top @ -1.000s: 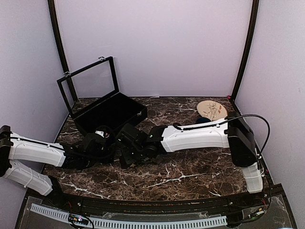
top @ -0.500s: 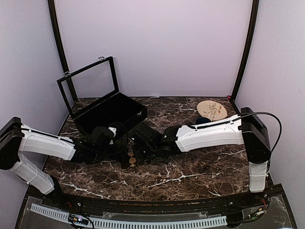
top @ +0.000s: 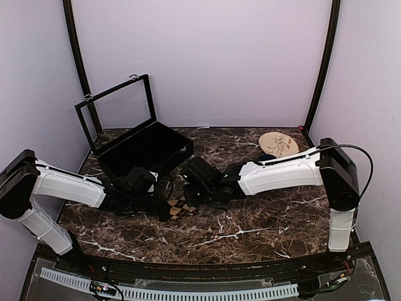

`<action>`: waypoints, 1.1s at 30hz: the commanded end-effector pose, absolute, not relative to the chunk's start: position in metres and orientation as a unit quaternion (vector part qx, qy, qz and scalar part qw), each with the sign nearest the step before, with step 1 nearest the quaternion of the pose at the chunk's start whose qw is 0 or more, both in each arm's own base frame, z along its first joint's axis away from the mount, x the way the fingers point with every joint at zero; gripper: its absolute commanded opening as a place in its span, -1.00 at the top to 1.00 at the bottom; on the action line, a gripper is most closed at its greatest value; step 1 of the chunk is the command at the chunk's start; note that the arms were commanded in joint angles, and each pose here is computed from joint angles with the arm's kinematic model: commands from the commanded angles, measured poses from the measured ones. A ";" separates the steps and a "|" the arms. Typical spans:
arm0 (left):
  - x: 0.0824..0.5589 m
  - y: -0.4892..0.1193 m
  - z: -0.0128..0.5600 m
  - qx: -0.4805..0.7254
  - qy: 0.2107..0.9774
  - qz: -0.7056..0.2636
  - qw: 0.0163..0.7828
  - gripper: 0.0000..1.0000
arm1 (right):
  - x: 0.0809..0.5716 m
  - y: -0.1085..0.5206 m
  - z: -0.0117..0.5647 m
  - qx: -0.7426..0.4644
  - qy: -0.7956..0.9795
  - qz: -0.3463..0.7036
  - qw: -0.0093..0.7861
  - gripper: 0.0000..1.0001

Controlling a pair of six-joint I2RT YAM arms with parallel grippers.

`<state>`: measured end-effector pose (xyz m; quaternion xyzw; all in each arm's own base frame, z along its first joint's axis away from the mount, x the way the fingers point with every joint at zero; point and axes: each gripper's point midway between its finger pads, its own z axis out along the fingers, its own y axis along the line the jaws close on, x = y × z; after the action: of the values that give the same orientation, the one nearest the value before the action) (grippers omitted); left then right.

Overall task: Roll the socks
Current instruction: Fold the sock at the center of the board, then smooth out the sock at the center of the board.

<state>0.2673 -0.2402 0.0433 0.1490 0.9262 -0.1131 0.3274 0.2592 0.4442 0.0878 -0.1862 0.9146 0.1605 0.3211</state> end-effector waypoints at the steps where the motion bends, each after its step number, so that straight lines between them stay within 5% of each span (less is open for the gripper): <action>1: 0.262 -0.239 0.042 0.156 0.931 -0.115 0.308 -0.16 | 0.272 0.443 0.104 -0.172 0.906 0.182 0.340 0.32; 16: 0.257 -0.244 0.031 0.169 0.938 -0.113 0.280 0.24 | 0.283 0.447 0.099 -0.170 0.905 0.196 0.338 0.35; 21: 0.257 -0.244 0.032 0.171 0.938 -0.115 0.280 0.56 | 0.284 0.449 0.094 -0.170 0.905 0.201 0.333 0.36; 25: 0.256 -0.244 0.029 0.173 0.939 -0.113 0.276 0.99 | 0.285 0.450 0.086 -0.165 0.907 0.209 0.325 0.38; 33: 0.254 -0.242 0.029 0.173 0.940 -0.111 0.274 1.00 | 0.283 0.466 0.082 -0.143 0.893 0.295 0.306 0.50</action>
<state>0.2552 -0.2446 0.0283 0.1717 0.9371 -0.1164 0.2808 0.2801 0.4521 0.0850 -0.1616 0.9056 0.2338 0.3149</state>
